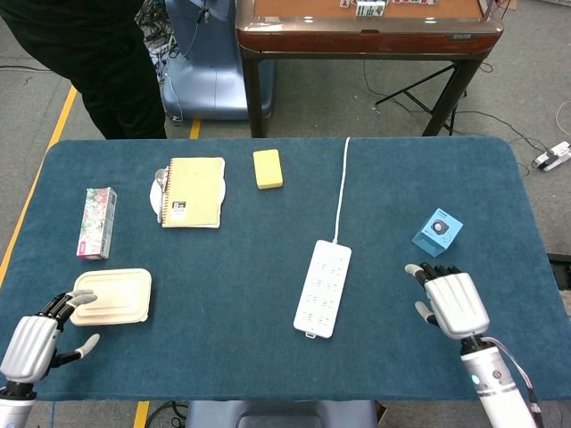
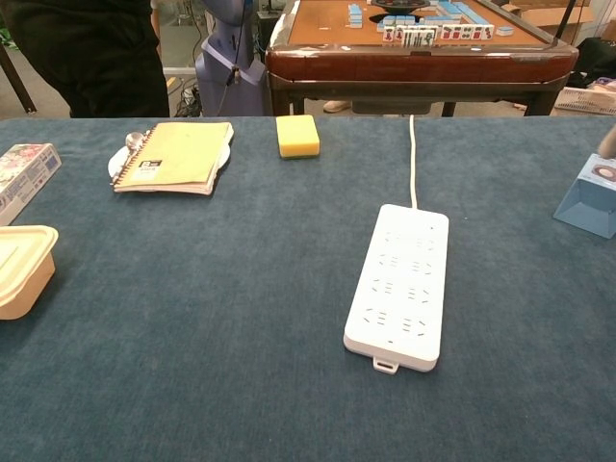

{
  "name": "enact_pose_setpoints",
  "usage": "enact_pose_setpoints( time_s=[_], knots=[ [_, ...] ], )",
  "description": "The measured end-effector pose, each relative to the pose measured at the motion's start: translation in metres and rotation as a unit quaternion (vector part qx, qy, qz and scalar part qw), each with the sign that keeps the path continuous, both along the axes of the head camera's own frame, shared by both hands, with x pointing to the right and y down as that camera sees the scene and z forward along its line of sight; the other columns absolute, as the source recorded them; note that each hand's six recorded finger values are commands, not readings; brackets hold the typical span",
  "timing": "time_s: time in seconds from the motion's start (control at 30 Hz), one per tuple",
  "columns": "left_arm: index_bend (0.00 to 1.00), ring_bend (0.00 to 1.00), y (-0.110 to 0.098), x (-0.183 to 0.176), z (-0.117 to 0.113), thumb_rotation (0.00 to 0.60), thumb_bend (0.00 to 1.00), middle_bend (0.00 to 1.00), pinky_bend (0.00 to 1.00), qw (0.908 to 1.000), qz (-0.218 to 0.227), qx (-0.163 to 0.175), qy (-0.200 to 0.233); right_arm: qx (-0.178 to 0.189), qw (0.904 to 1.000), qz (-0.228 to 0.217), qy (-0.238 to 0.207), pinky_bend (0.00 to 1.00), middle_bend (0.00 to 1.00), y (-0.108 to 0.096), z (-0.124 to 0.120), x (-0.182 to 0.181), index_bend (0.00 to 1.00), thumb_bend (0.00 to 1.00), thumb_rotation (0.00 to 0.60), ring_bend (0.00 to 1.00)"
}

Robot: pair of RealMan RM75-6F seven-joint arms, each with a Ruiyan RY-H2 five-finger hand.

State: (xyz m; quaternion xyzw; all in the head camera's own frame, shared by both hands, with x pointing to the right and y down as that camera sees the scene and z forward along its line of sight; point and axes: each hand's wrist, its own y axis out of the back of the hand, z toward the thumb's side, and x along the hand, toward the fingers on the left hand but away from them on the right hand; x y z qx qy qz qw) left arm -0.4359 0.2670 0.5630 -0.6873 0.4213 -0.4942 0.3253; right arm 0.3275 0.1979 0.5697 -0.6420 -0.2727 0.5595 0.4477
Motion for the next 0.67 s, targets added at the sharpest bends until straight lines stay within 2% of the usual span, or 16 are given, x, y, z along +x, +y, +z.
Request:
enact_pose_setpoints(
  time_s=[0.3, 0.47, 0.67],
  knots=[
    [0.35, 0.26, -0.001, 0.001, -0.001, 0.600, 0.23, 0.28, 0.60, 1.0000, -0.002, 0.003, 0.004, 0.000, 0.9979, 0.064, 0.012, 0.51, 0.37, 0.028, -0.010, 0.054, 0.30, 0.20, 0.600, 0.43],
    [0.35, 0.26, -0.003, -0.001, -0.002, 0.600, 0.23, 0.28, 0.60, 1.0000, -0.006, 0.005, 0.004, 0.011, 0.9975, 0.070, 0.008, 0.51, 0.37, 0.025, -0.017, 0.062, 0.30, 0.20, 0.600, 0.43],
    [0.35, 0.26, -0.004, 0.001, 0.000, 0.600, 0.23, 0.28, 0.60, 1.0000, -0.002, 0.003, 0.005, 0.001, 0.9970, 0.077, 0.001, 0.51, 0.37, 0.025, -0.018, 0.067, 0.30, 0.20, 0.600, 0.43]
  ],
)
